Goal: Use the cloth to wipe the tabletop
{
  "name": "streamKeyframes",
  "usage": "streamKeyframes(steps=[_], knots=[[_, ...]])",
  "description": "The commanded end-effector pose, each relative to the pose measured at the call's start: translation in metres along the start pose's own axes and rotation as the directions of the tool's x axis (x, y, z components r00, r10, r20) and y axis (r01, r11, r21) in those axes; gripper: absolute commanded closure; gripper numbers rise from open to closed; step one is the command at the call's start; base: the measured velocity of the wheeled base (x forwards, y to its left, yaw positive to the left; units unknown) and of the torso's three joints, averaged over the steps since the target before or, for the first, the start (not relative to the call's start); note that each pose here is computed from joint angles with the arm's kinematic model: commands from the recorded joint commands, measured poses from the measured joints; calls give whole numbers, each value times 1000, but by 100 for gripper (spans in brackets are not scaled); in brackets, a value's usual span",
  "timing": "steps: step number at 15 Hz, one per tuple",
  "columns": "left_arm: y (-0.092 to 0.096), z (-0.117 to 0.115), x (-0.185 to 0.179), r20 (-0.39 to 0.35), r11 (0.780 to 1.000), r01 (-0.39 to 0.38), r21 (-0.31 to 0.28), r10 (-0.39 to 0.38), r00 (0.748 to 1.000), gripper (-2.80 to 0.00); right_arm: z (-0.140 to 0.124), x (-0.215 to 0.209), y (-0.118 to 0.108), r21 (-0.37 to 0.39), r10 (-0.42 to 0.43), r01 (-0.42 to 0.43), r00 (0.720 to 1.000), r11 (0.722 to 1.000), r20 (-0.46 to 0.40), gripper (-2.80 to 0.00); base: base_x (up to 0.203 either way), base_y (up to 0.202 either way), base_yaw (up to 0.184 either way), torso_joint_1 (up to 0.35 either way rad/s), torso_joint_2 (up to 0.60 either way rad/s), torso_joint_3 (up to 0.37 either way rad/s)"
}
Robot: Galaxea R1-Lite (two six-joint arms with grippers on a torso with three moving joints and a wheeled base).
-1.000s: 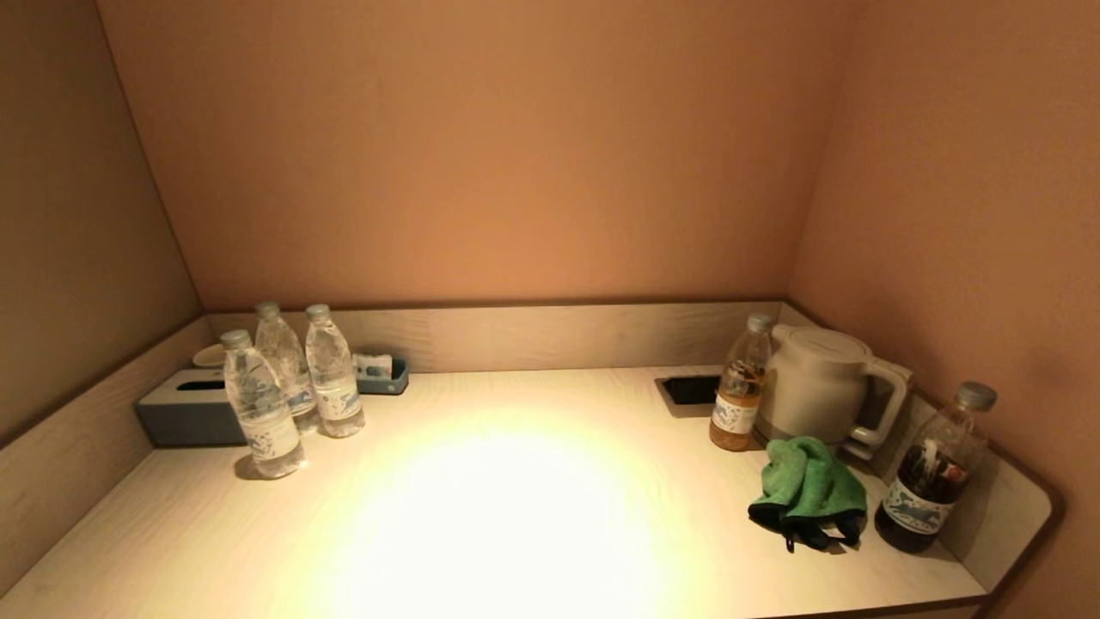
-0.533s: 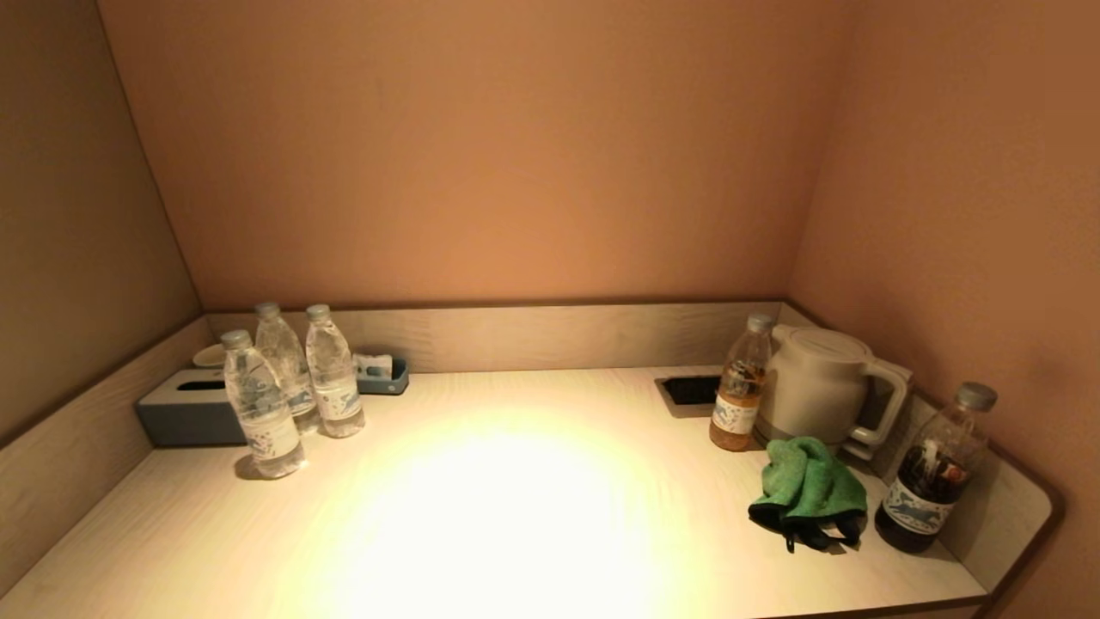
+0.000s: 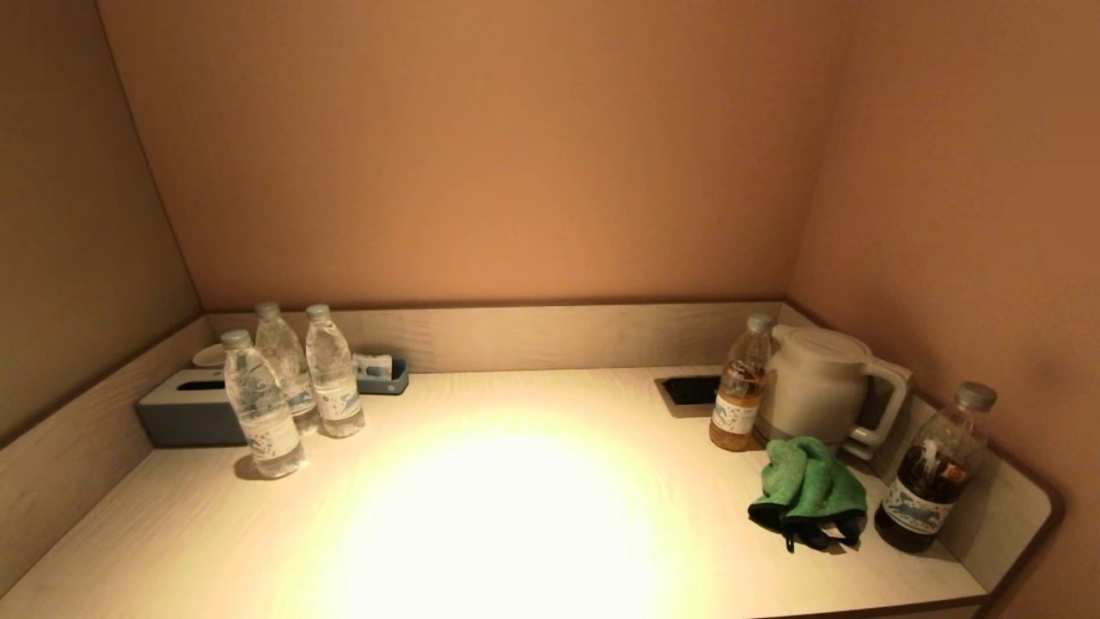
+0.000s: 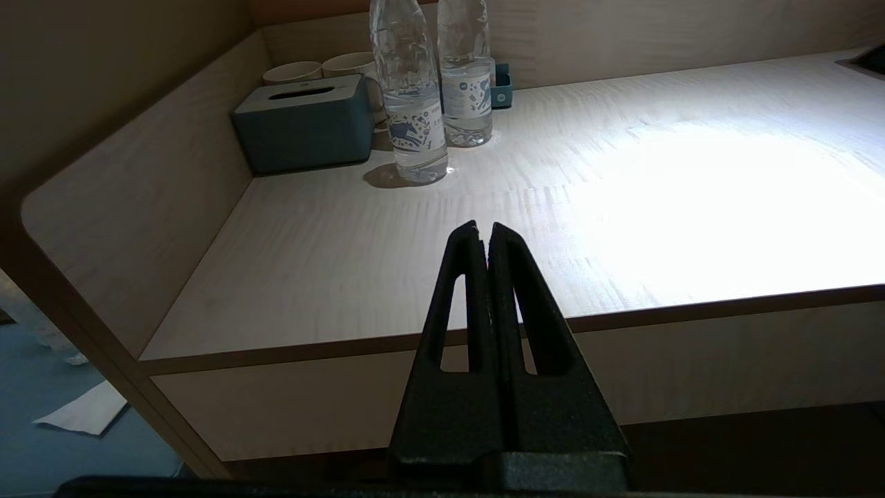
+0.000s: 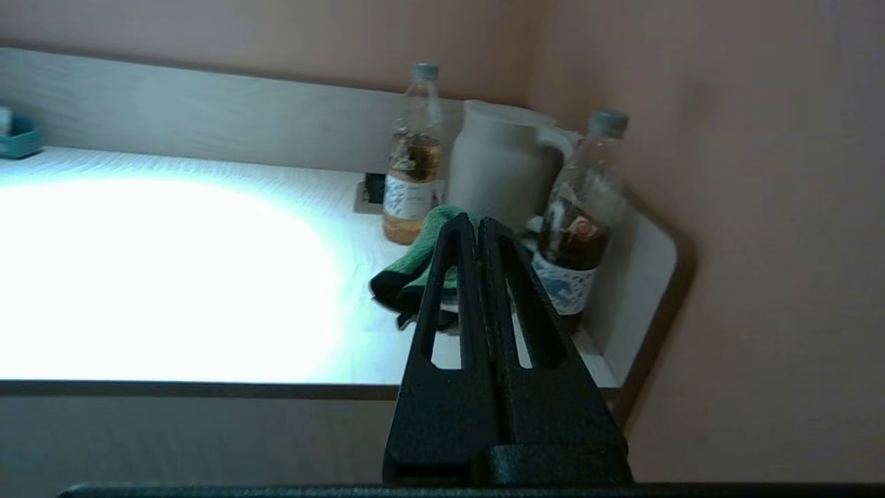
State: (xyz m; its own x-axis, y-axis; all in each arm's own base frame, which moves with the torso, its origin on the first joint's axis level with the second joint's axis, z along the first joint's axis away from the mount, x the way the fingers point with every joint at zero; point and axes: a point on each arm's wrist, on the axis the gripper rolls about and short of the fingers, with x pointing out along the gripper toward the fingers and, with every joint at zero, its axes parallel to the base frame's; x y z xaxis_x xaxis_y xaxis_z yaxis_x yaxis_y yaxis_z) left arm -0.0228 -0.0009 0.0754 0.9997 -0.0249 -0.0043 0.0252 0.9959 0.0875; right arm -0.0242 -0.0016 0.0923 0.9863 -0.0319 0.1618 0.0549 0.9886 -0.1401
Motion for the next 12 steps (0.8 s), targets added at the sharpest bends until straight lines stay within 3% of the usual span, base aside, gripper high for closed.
streamKeyframes(steps=[1,4,12], knots=[[0,0,0,0,1000,0,0,0,1000,0,-12,-1,3,76,68,-60,992,995,-109,0,0,0,0,0,0,0],[0,0,0,0,1000,1,1,-1,1000,0,-15,-1,3,133,72,-53,987,990,-145,0,0,0,0,0,0,0],[0,0,0,0,1000,1,1,-1,1000,0,-16,-1,3,133,72,-53,987,990,-144,0,0,0,0,0,0,0]])
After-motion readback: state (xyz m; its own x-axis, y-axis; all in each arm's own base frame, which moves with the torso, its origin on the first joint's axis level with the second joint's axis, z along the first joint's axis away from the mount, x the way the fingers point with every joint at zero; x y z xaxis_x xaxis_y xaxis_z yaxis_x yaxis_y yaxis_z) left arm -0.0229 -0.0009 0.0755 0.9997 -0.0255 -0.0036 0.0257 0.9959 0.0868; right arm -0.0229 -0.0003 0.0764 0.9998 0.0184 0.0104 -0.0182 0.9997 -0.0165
